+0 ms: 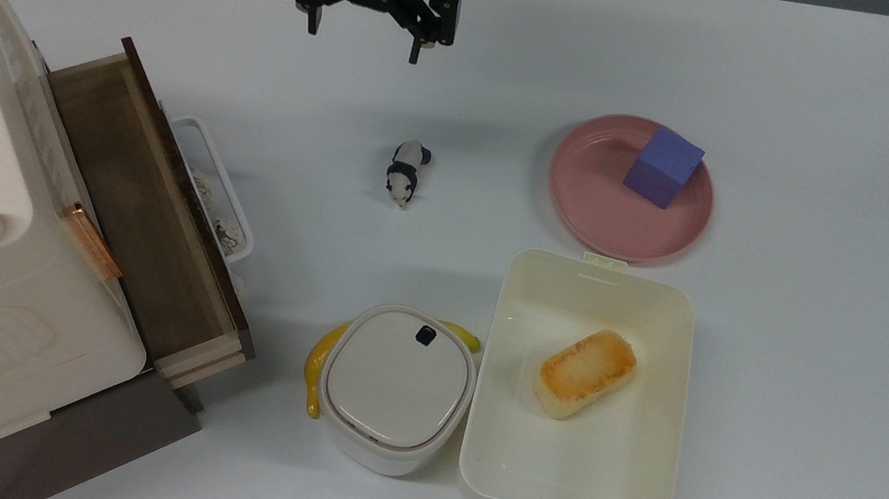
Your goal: Slide the drawer open
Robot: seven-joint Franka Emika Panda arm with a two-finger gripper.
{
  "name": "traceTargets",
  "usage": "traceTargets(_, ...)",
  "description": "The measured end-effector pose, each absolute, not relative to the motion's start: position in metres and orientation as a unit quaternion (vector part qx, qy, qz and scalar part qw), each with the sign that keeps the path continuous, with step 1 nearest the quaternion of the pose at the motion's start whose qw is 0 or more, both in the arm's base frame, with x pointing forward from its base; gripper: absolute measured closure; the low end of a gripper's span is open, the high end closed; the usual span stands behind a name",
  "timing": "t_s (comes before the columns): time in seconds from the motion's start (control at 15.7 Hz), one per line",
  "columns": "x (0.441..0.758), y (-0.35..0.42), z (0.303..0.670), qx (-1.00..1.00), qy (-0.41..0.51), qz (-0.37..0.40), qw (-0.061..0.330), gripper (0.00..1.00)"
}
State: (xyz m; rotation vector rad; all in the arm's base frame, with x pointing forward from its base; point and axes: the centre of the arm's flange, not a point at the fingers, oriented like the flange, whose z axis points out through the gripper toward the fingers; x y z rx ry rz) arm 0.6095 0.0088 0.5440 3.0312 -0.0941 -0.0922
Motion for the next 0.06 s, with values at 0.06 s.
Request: traceTargets(0.06, 0.6096, 0.0059, 0.5423, 0.997, -0.035, -0.032, 0.053, 0.0)
